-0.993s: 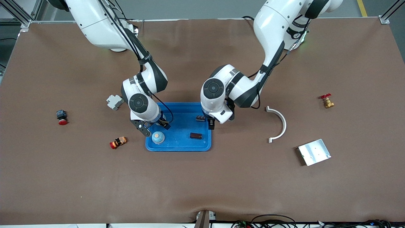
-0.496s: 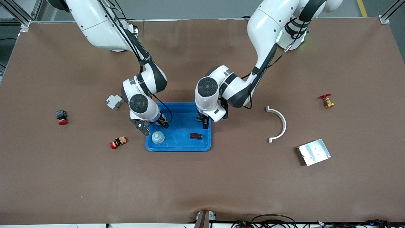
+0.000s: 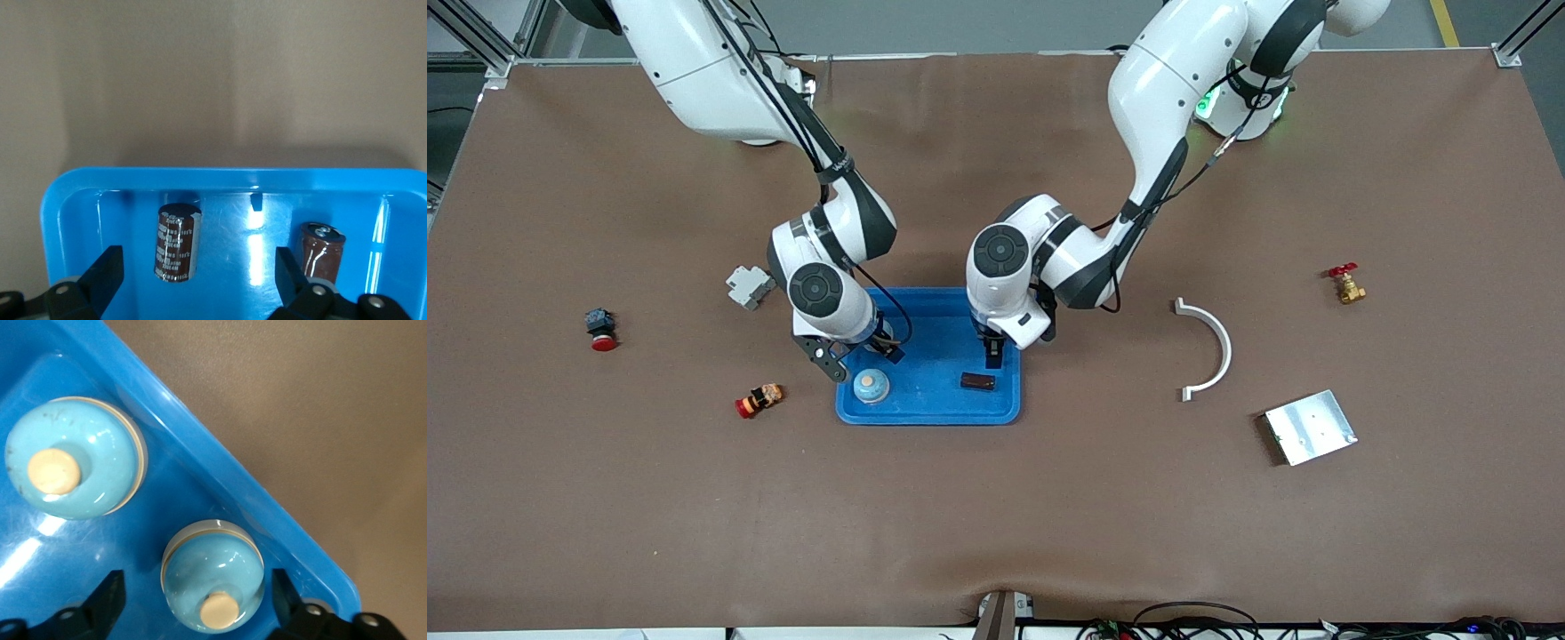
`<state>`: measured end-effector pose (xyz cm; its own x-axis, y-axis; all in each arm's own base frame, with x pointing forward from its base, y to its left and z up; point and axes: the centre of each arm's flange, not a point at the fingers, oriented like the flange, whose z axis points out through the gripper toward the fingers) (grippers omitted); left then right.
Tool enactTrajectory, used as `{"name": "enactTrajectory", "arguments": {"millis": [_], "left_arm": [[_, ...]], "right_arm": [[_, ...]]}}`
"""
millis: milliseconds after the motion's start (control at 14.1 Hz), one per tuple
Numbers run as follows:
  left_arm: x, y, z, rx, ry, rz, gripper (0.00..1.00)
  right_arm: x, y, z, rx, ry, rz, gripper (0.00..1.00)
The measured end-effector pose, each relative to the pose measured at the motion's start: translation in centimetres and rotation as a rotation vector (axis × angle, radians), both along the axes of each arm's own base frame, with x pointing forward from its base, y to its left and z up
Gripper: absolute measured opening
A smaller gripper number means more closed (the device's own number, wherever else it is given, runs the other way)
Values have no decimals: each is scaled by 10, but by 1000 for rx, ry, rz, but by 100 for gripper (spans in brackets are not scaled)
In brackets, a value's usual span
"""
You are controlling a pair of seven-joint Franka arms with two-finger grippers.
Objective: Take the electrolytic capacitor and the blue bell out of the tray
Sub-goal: 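Grasp the blue bell with the right gripper while the left gripper grasps the capacitor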
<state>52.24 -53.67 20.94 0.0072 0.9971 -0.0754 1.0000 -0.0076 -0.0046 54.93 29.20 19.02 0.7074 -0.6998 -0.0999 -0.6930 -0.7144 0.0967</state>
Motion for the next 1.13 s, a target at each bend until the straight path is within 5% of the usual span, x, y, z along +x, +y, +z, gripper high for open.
{"name": "enactTrajectory", "arguments": {"millis": [213,355,638,1134], "left_arm": [[-5,-5,-11,7,-17,-12,100],[-7,-8,-14,10,-22,-17,100],[-7,-8,-20,9,-25,-16,100],[-7,-7,-23,9,-25,-16,100]], "right_arm": [[0,-1,0,5,2,-3,89],[0,1,1,18,8,-3,73],[0,3,3,34,11,-5,64],[8,-2,26,54,-12,13,64]]}}
